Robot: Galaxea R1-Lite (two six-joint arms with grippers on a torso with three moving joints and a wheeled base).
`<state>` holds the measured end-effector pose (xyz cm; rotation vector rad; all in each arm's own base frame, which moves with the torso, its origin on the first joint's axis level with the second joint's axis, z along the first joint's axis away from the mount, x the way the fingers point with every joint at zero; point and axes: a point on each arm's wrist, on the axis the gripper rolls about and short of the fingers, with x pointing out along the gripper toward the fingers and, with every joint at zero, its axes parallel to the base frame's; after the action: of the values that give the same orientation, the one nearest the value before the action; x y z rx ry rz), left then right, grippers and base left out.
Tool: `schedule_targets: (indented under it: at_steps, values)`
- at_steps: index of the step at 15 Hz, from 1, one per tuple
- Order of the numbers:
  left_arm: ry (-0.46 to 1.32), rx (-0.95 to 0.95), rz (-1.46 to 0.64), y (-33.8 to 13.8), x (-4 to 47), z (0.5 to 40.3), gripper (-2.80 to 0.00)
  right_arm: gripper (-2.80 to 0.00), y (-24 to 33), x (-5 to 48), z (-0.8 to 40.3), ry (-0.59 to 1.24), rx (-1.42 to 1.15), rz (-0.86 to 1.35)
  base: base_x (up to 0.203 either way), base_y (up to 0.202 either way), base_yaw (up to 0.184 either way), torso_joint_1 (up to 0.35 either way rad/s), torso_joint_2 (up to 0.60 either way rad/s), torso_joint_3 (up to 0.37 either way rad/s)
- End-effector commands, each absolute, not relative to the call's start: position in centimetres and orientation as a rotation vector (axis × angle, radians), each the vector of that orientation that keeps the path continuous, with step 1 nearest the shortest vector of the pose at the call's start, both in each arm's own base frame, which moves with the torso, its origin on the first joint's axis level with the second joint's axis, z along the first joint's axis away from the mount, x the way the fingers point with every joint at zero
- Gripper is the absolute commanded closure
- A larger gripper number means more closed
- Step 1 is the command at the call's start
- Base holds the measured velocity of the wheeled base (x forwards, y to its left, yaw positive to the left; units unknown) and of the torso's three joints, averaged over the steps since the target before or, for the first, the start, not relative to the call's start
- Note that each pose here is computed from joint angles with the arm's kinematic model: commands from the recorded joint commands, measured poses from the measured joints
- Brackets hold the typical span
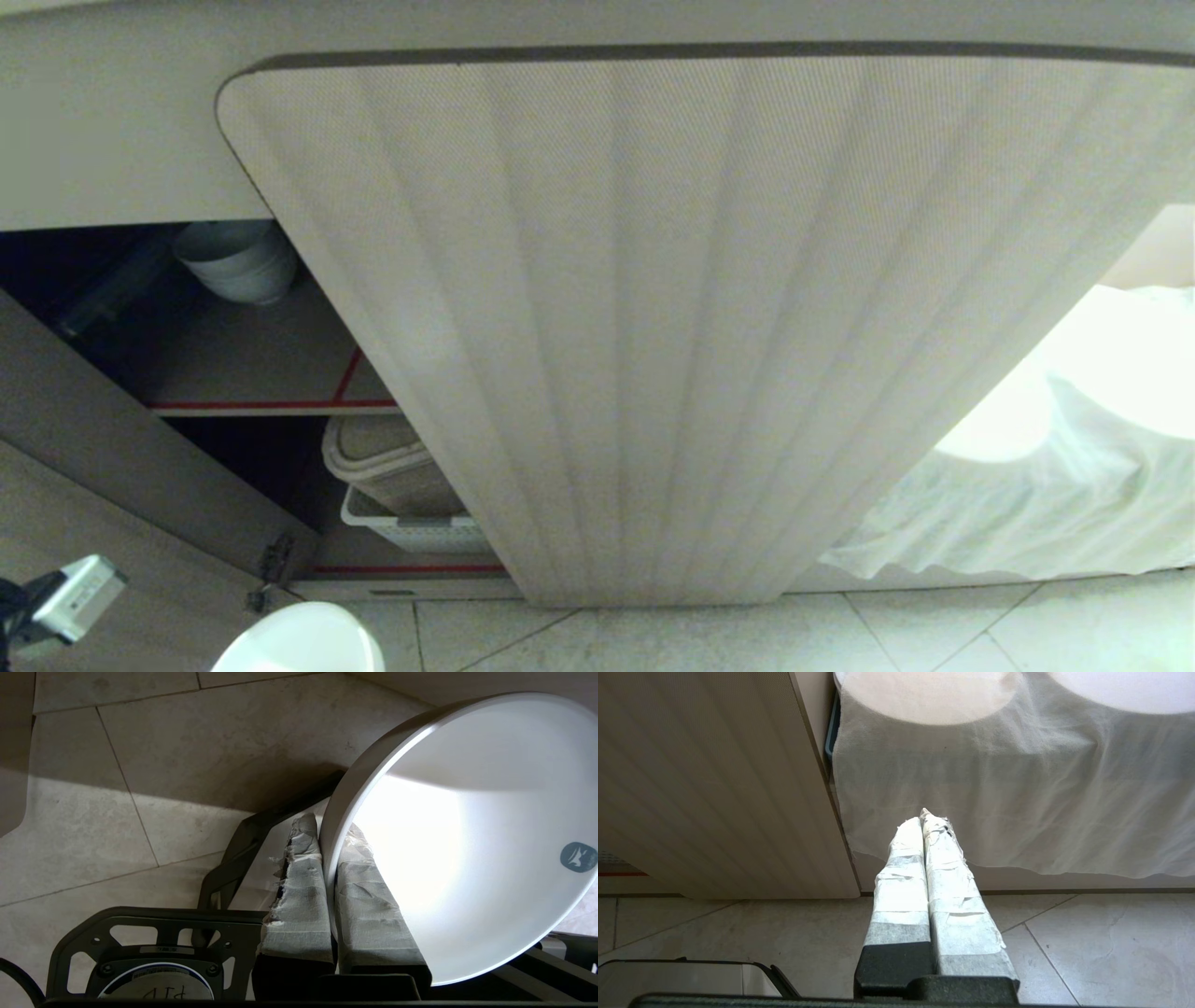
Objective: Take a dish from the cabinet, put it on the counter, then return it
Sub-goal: Place it on the table
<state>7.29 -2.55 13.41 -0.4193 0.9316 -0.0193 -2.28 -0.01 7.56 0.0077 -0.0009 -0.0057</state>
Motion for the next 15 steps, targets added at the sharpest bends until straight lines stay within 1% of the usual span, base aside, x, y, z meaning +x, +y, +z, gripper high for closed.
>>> schedule_targets:
  at_steps: [1,3,7,15]
  values:
    - [0.936,-0.421,-0.018,-2.54,7.23,13.32,0.0,0.0,-0.01,-2.28,7.56,-0.002,0.008,-0.006,0.0,0.0,0.0,0.0,0.0,0.0]
    - [0.936,-0.421,-0.018,-2.54,7.23,13.32,0.0,0.0,-0.01,-2.28,7.56,-0.002,0.008,-0.006,0.0,0.0,0.0,0.009,-0.02,-0.009]
    - [0.937,-0.421,-0.019,-2.55,7.23,13.32,0.0,0.0,-0.02,-2.28,7.56,-0.002,0.008,-0.005,0.0,0.0,0.0,0.071,-0.24,-0.244]
    - [0.931,-0.423,-0.081,-2.72,6.85,13.56,0.0,0.0,-0.01,-2.28,7.56,-0.002,0.008,-0.006,0.0,0.0,0.0,0.181,-0.5,-0.293]
